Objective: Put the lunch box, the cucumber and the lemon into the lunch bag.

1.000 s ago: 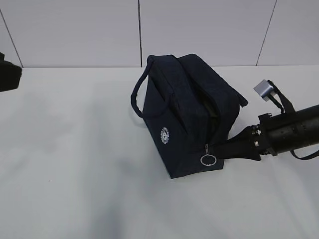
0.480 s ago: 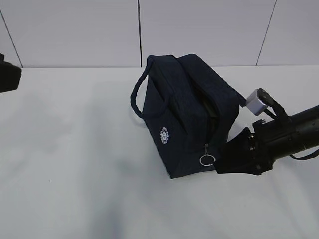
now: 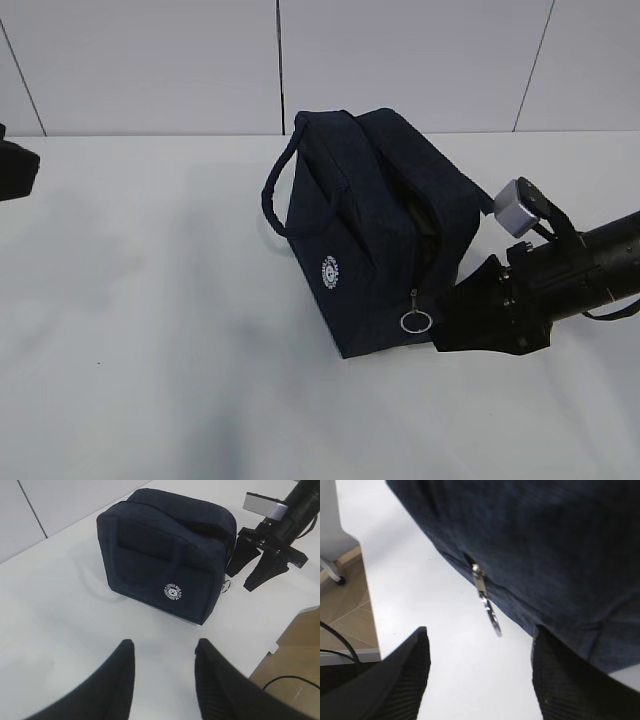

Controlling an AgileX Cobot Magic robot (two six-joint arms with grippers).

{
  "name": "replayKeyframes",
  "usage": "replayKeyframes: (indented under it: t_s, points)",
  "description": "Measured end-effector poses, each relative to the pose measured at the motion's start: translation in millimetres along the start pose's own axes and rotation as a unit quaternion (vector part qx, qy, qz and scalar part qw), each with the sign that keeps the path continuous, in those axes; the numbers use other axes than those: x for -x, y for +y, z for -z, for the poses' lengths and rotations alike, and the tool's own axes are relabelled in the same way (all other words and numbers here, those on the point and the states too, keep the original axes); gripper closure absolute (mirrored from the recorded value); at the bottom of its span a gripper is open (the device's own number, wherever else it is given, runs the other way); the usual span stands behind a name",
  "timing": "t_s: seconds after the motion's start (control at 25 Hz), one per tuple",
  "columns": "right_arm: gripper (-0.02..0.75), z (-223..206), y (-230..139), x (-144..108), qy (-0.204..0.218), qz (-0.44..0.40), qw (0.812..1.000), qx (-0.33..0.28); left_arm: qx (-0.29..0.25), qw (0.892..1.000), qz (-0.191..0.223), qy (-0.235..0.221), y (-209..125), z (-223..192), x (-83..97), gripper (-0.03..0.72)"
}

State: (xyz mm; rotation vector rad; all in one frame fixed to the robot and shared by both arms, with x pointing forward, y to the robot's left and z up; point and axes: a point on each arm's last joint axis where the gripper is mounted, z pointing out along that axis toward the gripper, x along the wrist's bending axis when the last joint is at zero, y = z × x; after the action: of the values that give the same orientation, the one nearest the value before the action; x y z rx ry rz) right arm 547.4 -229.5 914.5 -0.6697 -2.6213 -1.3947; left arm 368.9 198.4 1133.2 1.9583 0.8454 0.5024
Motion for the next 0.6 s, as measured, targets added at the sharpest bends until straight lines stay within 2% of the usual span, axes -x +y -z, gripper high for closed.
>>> replayKeyframes:
  t_s: [0.2, 0.6]
  points:
    - [0.255, 0.1, 1.8, -3.5, 0.019, -0.001, 1.0, 0.01, -0.001, 1.0, -0.002, 0.002, -0.2, 0.0, -0.3, 0.397]
    - [0.258, -7.0, 5.2, -7.6, 0.03, 0.002, 0.999, 0.012, -0.002, 1.0, -0.004, 0.002, -0.3, 0.0, -0.4, 0.397]
